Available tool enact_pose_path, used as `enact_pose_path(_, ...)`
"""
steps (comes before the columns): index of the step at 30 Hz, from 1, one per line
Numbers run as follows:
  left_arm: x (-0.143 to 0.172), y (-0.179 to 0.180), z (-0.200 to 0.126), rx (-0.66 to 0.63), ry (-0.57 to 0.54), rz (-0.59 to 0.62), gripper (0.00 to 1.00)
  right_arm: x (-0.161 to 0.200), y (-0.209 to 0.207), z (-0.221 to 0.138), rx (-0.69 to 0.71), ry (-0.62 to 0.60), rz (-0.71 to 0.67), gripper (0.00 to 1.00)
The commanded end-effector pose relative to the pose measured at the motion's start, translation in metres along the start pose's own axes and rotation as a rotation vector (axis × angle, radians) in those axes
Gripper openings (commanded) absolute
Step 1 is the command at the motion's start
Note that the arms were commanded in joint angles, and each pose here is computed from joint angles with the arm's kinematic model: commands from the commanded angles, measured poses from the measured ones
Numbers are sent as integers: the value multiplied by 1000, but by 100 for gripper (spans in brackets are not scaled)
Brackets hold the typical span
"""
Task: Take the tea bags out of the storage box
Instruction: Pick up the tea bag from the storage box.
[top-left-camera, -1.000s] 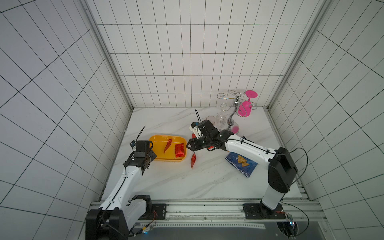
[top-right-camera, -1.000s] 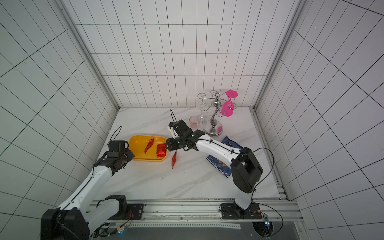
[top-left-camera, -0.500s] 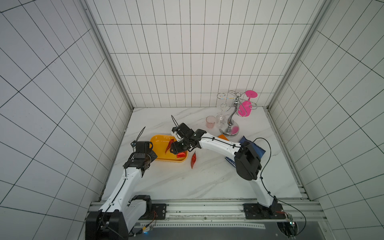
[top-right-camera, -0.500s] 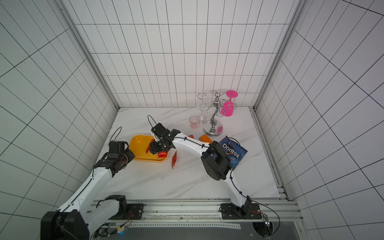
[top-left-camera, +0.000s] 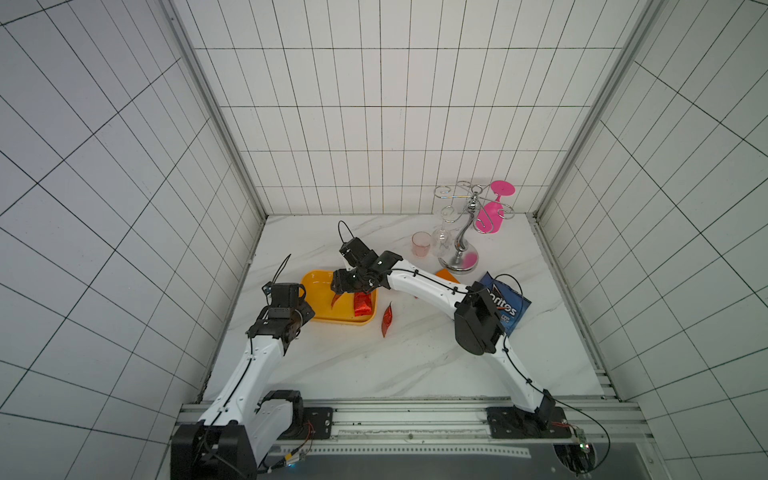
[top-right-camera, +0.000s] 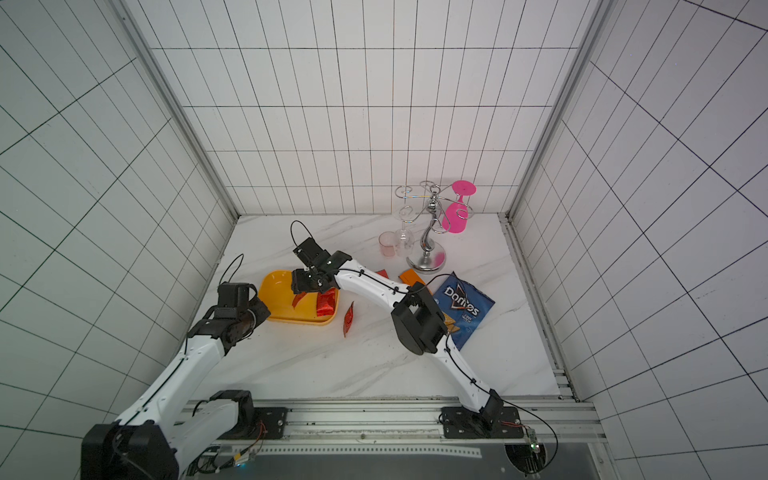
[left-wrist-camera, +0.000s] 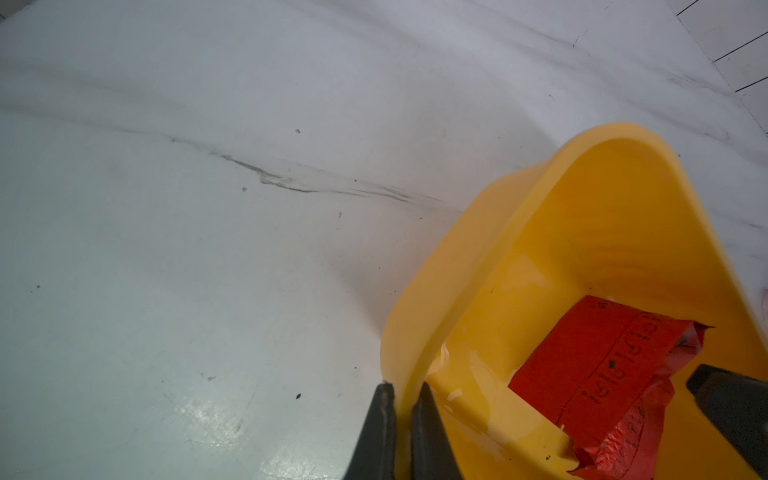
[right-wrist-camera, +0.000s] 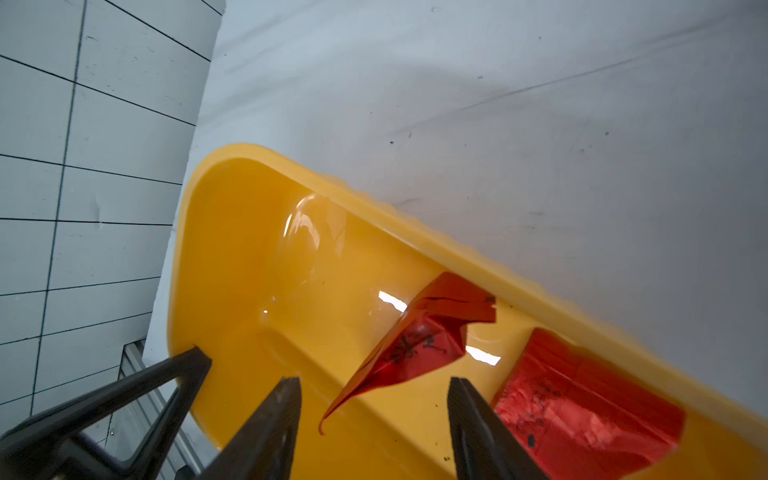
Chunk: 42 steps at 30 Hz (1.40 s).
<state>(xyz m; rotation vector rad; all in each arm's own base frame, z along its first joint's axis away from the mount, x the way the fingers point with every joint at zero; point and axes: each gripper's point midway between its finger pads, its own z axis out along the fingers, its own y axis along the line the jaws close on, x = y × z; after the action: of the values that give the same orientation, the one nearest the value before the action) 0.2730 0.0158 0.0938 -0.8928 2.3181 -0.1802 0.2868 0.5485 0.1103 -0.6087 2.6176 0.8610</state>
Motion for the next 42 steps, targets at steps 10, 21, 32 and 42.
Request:
enact_pose_path(10,-5,-6,-1,32,-23,14,0,3,-1,19,30,35,8,47)
enact_pose_path(21,-5,-6,0,30,-23,15,0,4,19,-2,-21,40,-17,7)
enact_pose_path(32,-7,-3,-1,13,-35,9,0,-13,54,-79,-90,-49,-134,0)
enact_pose_path(42,-8,1,0,-4,-43,-3,0,27,-25,-194,-33,-143,-134,0)
